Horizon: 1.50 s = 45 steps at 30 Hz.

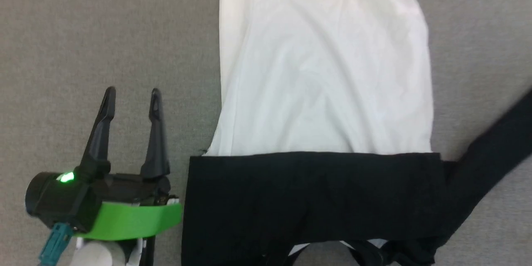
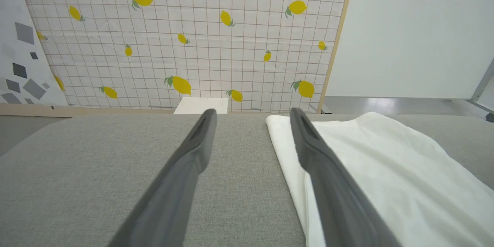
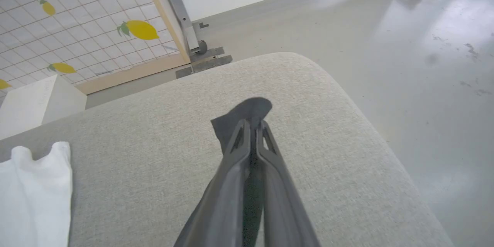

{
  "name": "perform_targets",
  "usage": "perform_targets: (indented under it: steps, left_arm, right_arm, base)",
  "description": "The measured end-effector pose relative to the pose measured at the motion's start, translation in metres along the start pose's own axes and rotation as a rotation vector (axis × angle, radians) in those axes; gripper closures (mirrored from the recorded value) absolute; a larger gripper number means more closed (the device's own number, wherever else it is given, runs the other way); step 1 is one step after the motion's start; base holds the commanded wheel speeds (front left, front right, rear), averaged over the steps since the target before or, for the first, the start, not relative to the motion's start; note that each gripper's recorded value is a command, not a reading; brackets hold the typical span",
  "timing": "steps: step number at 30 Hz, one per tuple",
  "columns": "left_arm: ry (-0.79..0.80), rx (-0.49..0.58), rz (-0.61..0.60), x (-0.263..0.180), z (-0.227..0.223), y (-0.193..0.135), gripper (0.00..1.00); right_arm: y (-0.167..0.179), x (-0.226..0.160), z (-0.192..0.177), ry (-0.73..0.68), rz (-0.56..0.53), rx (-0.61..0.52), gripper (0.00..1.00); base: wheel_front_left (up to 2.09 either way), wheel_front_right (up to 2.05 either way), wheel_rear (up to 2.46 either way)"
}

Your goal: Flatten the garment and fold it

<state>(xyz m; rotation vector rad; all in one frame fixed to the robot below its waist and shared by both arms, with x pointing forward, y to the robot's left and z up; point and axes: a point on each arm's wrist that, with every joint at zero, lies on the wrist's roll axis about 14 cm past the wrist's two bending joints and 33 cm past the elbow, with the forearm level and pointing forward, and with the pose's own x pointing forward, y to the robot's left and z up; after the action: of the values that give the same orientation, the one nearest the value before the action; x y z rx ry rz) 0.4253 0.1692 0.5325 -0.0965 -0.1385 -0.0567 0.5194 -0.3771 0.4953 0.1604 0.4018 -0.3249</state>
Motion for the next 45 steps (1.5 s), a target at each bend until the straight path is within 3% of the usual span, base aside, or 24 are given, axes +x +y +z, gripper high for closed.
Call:
perform_targets:
  steps: [4, 6, 7, 11, 16, 20, 28, 38, 39, 45]
  left_arm:
    - [-0.035, -0.006, 0.000, -0.009, 0.021, -0.001, 0.00]
    - [-0.083, -0.024, -0.005, -0.028, 0.049, -0.004, 0.00]
    - [-0.095, -0.024, -0.006, -0.031, 0.055, -0.004, 0.00]
    - [-0.121, -0.030, -0.010, -0.041, 0.068, -0.006, 0.00]
    - [-0.151, -0.034, -0.018, -0.052, 0.081, -0.009, 0.00]
    - [-0.175, -0.035, -0.024, -0.057, 0.090, -0.011, 0.00]
    - [-0.176, -0.036, -0.002, -0.064, 0.091, -0.006, 0.00]
    - [-0.173, -0.033, 0.058, -0.076, 0.091, 0.011, 0.00]
    - [-0.165, -0.030, 0.083, -0.080, 0.089, 0.017, 0.00]
    - [-0.151, -0.030, 0.125, -0.083, 0.083, 0.026, 0.00]
  right_arm:
    - [-0.055, -0.039, 0.009, -0.042, -0.107, 0.034, 1.00]
    - [-0.121, -0.104, 0.011, -0.093, -0.234, 0.104, 1.00]
    - [-0.130, -0.115, 0.012, -0.105, -0.250, 0.111, 1.00]
    - [-0.141, -0.139, 0.018, -0.141, -0.261, 0.120, 1.00]
    - [-0.119, -0.155, 0.041, -0.218, -0.173, 0.097, 1.00]
    - [-0.066, -0.161, 0.058, -0.262, -0.012, 0.054, 1.00]
    - [0.098, -0.178, 0.053, -0.235, 0.448, -0.085, 1.00]
    - [0.278, -0.242, -0.008, -0.086, 0.987, -0.203, 1.00]
    - [0.326, -0.264, -0.043, 0.000, 1.142, -0.245, 1.00]
    - [0.372, -0.280, -0.093, 0.087, 1.286, -0.327, 1.00]
  base:
    - [0.00, 0.00, 0.00]
    - [0.00, 0.00, 0.00]
    - [0.00, 0.00, 0.00]
    - [0.00, 0.00, 0.00]
    - [0.00, 0.00, 0.00]
    - [0.00, 0.00, 0.00]
    - [0.00, 0.00, 0.00]
    - [0.00, 0.00, 0.00]
    - [0.00, 0.00, 0.00]
    - [0.00, 0.00, 0.00]
